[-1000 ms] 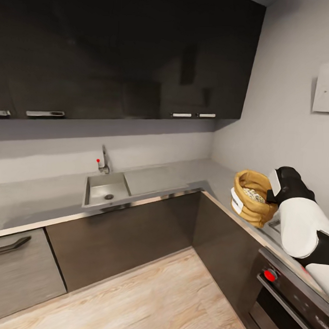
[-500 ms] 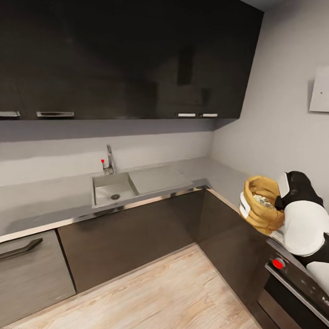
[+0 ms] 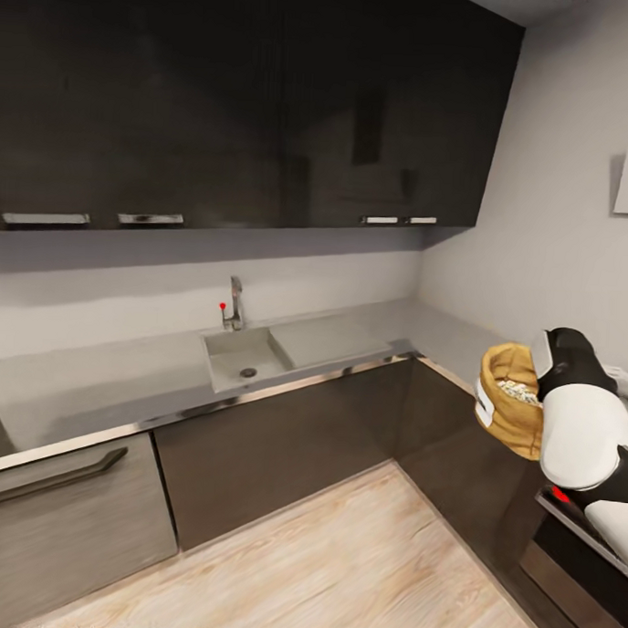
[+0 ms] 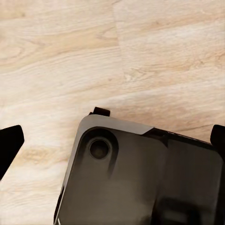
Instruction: In the kitchen, take the popcorn bag from the countertop, put it into the microwave, and heat it until the popcorn is cooked so the cooked popcorn ends up inside the bag.
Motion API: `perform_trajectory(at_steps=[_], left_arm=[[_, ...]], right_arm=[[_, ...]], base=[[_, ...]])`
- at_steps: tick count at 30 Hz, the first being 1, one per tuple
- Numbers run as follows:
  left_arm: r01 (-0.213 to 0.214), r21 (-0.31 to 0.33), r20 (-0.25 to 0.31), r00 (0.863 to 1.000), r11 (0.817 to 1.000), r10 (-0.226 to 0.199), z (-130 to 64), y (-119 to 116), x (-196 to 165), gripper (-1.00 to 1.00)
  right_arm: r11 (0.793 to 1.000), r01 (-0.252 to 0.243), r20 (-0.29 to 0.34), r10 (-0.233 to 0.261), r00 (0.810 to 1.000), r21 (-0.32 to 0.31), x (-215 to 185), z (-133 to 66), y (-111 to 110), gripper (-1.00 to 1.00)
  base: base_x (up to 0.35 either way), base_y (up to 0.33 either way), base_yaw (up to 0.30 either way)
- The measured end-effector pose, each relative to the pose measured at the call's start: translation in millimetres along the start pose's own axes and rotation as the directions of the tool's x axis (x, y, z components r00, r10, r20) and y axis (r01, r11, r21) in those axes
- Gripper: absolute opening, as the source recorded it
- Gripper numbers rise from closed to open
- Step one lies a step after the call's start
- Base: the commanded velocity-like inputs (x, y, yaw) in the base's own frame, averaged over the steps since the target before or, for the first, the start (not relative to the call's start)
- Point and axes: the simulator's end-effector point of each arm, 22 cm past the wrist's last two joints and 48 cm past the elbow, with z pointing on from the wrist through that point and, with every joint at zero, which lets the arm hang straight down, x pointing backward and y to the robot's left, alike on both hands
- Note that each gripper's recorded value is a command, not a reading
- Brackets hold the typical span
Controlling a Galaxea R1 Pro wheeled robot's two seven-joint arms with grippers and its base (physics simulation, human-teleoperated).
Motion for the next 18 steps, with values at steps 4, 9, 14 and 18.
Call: perform_trajectory(at_steps=[4,9,14,18], left_arm=[[0.002,0.007,-0.002,1.000,1.000,-0.002,-0.2,-6.2,1.7,1.00],[0.001,0.007,-0.003,1.000,1.000,-0.001,-0.2,-6.6,1.9,1.00],[0.001,0.005,-0.004,1.000,1.000,-0.001,-0.3,-5.3,2.6,1.00],[0.001,0.004,-0.003,1.000,1.000,-0.001,-0.3,-4.1,2.3,1.00]], right_arm=[[1.000,-0.012,-0.006,0.012,1.000,-0.003,-0.3,3.2,-3.8,-1.00],[1.000,-0.009,-0.005,0.009,1.000,0.004,-0.3,4.1,-5.8,-1.00],[1.000,-0.008,-0.005,0.008,1.000,0.005,0.0,4.4,-6.1,-1.00],[1.000,-0.014,0.000,0.014,1.000,0.008,-1.7,3.5,-8.1,-1.00]], base=[[-0.276,0.217,0.000],[-0.297,0.209,-0.015],[-0.293,0.236,-0.239],[-0.281,0.253,-0.296]])
